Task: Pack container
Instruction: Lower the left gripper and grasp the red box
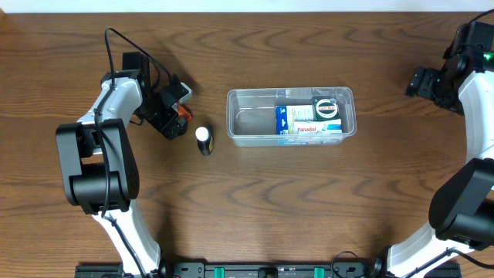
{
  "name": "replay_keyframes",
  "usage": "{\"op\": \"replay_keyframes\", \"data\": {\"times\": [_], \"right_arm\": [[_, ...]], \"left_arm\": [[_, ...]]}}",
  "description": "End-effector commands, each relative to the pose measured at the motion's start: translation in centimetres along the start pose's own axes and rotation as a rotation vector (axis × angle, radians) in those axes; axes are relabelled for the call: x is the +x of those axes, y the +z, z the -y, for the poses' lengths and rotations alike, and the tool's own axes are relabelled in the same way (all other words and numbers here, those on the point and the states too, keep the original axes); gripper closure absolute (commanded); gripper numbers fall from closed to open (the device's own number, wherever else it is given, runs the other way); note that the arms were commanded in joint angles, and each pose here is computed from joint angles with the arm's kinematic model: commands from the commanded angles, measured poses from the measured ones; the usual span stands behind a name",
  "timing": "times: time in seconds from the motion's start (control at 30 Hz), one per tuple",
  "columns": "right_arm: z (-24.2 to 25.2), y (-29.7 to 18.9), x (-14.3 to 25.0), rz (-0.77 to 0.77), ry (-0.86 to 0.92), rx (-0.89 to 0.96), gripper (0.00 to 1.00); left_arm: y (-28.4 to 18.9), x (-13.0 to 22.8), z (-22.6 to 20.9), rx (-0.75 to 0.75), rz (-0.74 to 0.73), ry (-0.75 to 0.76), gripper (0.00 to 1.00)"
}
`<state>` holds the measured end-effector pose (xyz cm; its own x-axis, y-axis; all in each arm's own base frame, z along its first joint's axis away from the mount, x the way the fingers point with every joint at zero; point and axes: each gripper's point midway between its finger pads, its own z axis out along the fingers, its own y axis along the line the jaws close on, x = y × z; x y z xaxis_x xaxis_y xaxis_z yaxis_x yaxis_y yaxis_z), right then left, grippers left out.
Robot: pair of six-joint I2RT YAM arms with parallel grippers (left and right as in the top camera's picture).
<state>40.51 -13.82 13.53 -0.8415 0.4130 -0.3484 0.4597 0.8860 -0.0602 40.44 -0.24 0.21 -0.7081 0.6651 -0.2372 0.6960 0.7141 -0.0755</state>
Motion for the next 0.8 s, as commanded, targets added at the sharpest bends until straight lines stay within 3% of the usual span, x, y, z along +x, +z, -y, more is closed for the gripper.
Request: {"op": "replay_keyframes", "data": {"times": [0.0,0.07,0.23,0.37,0.77], "right_arm": [[0.3,-0.9,-0.5,0.026,-0.005,0.003,0.01],[0.3,-0.9,-0.5,0.026,-0.004,0.004,0.01],[0.3,-0.9,-0.5,0.026,-0.005,0.003,0.01],[0.3,-0.9,-0.5,0.026,-0.005,0.003,0.01],[0.3,-0.9,-0.5,0.026,-0.004,0.003,0.01]], "left_arm": [[1.0,0.3,1.3,0.071,0.008,-0.024,0.02],[1.0,-0.1,1.4,0.077,0.026,-0.022,0.0],[1.0,0.0,1.3,0.076,0.025,-0.022,0.17],[1.0,-0.1,1.4,0.076,0.025,-0.02,0.23],[1.5,-0.1,0.3,-0.048,-0.065,-0.032,0.22]]}}
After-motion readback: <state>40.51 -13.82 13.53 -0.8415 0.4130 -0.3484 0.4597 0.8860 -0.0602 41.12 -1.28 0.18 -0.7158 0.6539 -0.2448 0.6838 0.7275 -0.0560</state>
